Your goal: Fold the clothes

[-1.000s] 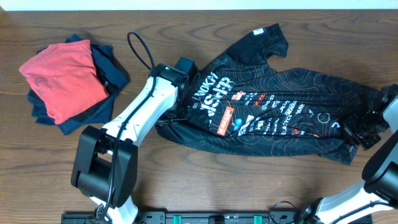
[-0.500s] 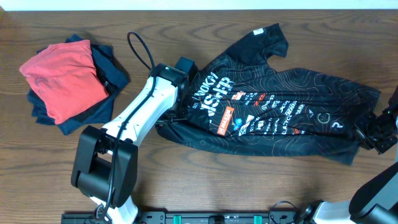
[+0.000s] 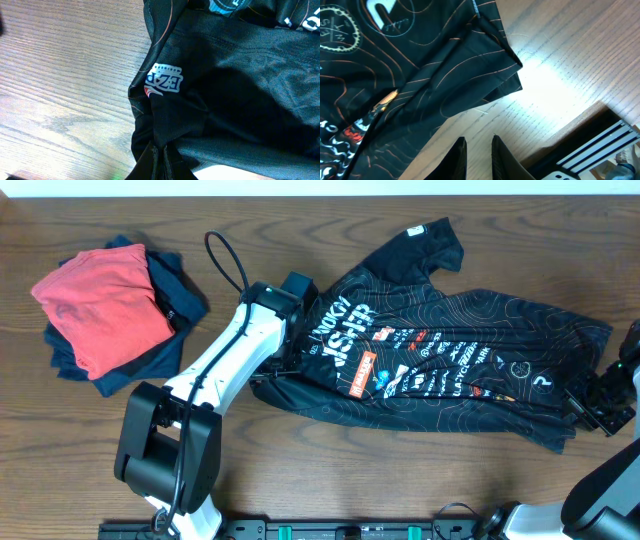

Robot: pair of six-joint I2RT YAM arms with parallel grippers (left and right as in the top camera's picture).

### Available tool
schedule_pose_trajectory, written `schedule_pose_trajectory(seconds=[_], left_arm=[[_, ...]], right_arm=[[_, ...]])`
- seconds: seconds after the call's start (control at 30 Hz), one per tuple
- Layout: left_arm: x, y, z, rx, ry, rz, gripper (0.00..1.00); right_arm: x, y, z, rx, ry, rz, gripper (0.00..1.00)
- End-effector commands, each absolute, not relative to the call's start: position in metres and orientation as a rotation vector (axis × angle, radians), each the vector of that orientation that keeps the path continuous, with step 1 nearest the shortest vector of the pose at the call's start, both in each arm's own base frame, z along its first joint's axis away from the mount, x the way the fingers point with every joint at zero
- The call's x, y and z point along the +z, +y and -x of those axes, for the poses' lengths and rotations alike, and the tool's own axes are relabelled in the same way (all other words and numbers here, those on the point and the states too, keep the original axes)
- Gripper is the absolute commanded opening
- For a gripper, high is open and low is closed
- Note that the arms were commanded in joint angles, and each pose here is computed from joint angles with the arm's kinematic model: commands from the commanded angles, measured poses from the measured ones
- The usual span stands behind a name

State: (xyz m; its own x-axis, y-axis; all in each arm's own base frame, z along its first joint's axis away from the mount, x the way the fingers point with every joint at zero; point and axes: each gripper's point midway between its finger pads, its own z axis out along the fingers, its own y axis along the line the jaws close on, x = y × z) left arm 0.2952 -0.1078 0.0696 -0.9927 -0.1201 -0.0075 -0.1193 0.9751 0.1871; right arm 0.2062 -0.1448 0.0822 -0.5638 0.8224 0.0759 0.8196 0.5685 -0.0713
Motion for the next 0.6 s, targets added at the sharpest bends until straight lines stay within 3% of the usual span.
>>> schedule_pose_trajectory(seconds=[0.0,0.17,0.4,0.57], left_arm=[[0.068,-0.106,-0.294,-0.309,-3.11,-0.21,0.06],[0.068,-0.106,-0.294,-0.309,-3.11,-0.209,0.06],[0.068,-0.106,-0.294,-0.309,-3.11,-0.209,0.06],[0.068,-0.106,-0.294,-0.309,-3.11,-0.209,0.06]], right_arm=[[0.077,-0.15,-0.194,0.136,-2.642,1.448,0.17],[0.058,-0.148,-0.182,0.176,-2.592,1.484,0.19],[0.038,-0.151,-0.183,0.176,-2.615,1.522,0.46],[0.033,-0.157,-0.184,0.19,-2.624,1.555,0.46]])
